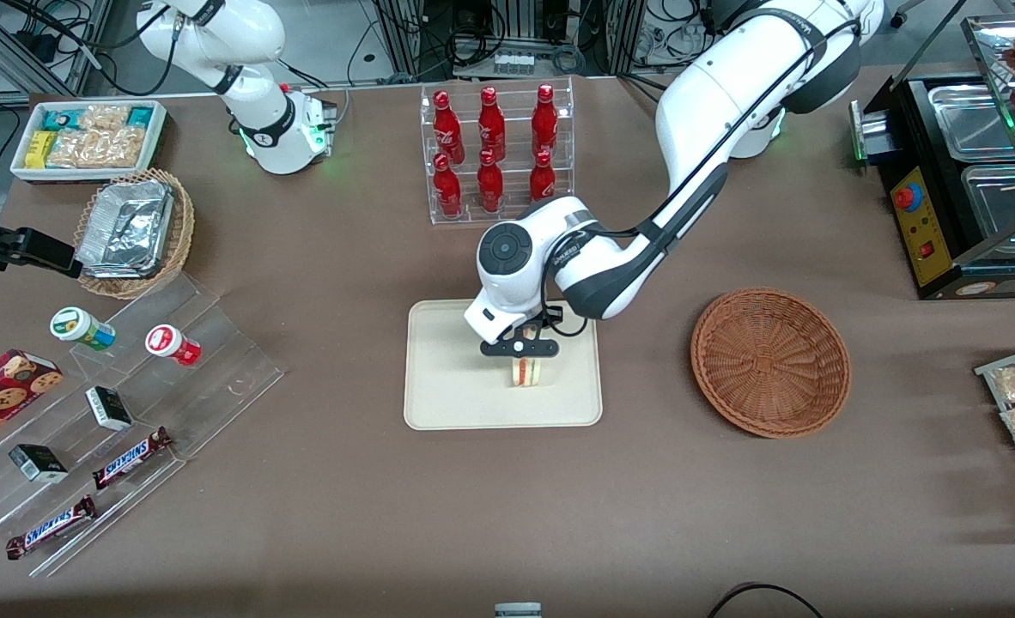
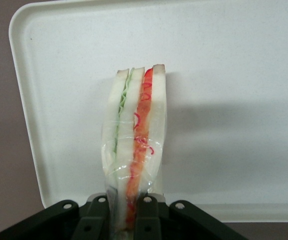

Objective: Place sandwich from basket to tray
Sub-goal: 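Lower the sandwich onto the tray and open the left gripper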

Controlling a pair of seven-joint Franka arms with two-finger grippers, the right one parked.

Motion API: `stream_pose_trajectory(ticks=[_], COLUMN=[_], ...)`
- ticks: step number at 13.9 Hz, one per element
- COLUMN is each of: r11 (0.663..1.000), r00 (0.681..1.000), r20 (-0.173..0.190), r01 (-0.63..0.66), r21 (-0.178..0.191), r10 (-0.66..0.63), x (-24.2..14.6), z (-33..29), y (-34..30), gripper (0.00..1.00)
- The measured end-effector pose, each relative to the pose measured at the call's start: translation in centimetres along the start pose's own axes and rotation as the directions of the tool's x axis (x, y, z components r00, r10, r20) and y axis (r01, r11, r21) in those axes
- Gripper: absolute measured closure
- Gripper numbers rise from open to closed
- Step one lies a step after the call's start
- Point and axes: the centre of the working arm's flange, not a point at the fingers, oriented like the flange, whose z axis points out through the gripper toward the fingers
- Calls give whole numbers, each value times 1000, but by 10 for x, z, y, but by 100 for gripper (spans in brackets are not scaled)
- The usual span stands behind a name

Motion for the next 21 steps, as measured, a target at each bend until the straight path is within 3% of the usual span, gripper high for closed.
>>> stream_pose_trajectory(ticks=[4,10,11,19,21], r11=[1000,1000,1000,1000,999], r00=[1000,1000,999,998,996], r20=[-24,-30,-31,-60,-77], r01=[-1,-7,-7,7,30], r21=[6,21,19,-11,-16], r10=[1,8,8,-8,-32], x=[10,15,15,24,35], z=[7,26,25,12,-5], y=[-7,-10,-10,-9,-17], gripper=[84,84,78,1,0])
